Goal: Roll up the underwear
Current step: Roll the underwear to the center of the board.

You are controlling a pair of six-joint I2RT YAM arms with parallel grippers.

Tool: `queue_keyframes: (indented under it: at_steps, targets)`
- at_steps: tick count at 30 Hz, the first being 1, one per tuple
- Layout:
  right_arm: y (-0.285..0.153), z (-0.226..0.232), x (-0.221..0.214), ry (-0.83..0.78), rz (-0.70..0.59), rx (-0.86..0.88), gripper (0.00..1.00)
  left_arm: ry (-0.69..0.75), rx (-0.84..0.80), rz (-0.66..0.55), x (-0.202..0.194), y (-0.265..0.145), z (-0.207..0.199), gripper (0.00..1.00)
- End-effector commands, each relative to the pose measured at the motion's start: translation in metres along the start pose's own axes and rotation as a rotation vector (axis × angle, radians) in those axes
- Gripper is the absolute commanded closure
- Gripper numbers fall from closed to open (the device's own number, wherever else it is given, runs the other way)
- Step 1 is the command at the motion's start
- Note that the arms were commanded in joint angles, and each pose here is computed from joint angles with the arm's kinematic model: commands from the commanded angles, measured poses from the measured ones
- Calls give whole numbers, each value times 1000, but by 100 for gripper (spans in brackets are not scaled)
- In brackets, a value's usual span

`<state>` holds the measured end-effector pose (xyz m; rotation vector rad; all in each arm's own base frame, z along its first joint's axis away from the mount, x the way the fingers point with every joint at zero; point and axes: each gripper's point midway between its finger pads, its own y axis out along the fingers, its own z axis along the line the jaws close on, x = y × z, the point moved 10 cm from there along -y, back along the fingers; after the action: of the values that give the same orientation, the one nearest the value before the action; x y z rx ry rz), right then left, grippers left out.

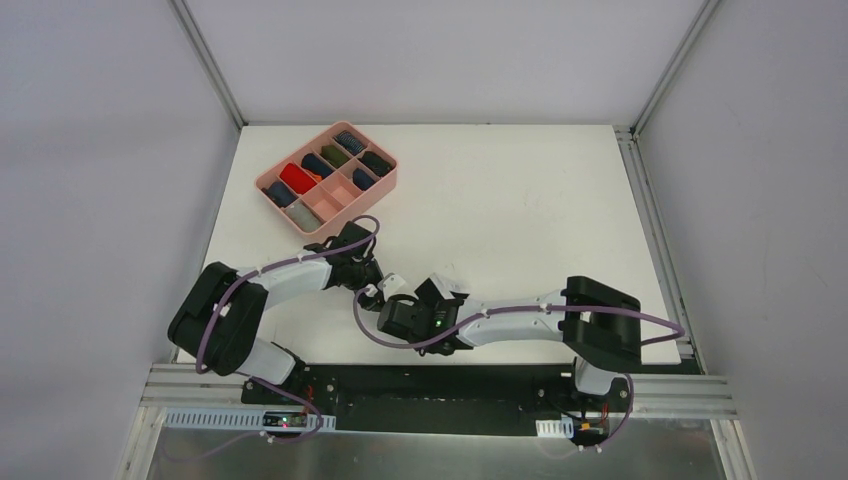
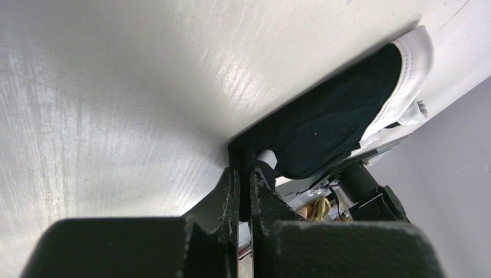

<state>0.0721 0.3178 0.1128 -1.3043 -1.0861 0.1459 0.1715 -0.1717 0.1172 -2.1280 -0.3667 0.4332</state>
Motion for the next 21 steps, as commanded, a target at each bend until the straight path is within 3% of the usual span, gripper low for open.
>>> queue_keyframes:
  at_steps: [1, 4, 7, 11, 21]
  targets:
    - [-2, 0, 4, 8, -16, -28, 85, 3, -11, -31, -3, -6, -3, 100]
    - [-3, -3, 0, 39, -20, -1, 96, 12, -26, -35, -3, -9, -5, 100]
    - [-3, -9, -4, 135, -15, 88, 100, 14, -56, -43, -2, -15, -10, 100]
    - [-1, -19, -11, 282, 13, 258, 100, 22, -103, -78, -1, -28, -19, 75]
    - [12, -36, -24, 646, 118, 610, 100, 42, -140, -111, -3, -50, -22, 60]
